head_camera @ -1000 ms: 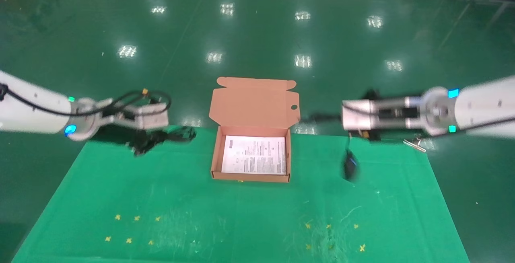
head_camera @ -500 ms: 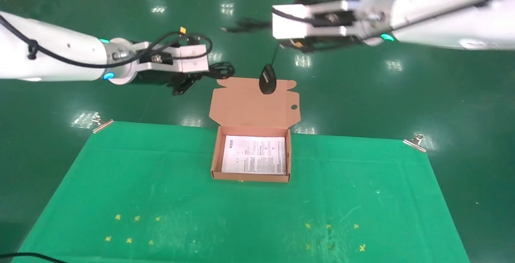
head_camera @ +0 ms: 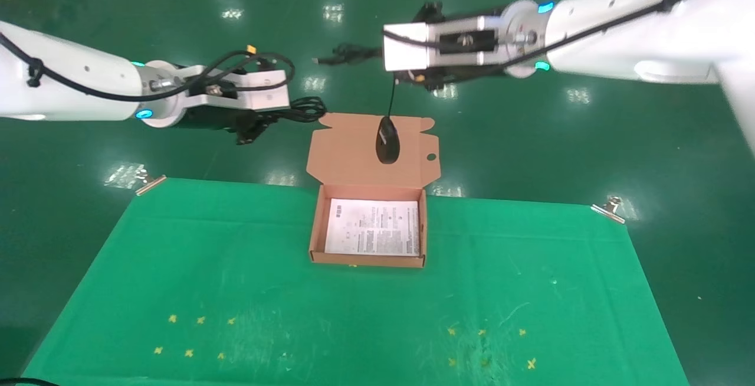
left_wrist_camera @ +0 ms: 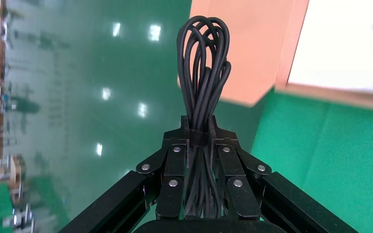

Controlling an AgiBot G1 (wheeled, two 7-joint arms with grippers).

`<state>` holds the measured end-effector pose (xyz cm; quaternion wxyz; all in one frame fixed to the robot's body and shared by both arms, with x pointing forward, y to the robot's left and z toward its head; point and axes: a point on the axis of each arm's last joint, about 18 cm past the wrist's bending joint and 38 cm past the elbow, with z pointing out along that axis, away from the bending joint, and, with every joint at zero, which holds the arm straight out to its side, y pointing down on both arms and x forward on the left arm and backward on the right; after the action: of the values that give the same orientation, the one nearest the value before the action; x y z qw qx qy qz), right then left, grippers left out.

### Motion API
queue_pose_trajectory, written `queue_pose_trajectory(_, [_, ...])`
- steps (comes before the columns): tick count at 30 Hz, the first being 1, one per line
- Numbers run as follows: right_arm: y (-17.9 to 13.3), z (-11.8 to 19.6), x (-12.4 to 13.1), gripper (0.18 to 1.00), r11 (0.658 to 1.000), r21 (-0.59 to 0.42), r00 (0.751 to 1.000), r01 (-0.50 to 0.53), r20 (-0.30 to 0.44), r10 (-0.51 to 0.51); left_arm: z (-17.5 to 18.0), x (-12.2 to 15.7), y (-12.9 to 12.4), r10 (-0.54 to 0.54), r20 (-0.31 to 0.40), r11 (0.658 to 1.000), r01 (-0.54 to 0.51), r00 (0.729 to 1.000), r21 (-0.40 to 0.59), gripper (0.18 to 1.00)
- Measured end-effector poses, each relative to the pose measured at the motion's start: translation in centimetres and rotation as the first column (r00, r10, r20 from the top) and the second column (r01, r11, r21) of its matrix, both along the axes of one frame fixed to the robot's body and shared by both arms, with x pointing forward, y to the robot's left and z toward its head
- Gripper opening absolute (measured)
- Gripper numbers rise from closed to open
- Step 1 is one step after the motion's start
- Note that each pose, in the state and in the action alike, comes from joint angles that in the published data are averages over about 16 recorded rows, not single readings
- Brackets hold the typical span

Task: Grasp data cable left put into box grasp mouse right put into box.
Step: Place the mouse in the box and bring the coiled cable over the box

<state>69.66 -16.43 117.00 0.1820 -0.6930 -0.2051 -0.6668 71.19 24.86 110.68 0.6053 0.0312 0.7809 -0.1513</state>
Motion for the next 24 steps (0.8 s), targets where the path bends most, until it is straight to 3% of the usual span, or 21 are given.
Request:
queue_pose_trajectory(12, [2.6,-5.8,2.4,0.193,1.0,-0.012,0.993,-0.025,-0.113,0.023,-0.9,0.0,4.4,0.154,-0.032,0.988,-0.154,0.988,0.006,0.247])
queue_pose_trajectory(24, [3.7,-12.6,4.3,0.193,0.999,0.035,0.969,-0.019,-0.244,0.027,-1.2,-0.4,4.8,0.186,-0.031,0.983,-0.186,0.982,0.005,0.246])
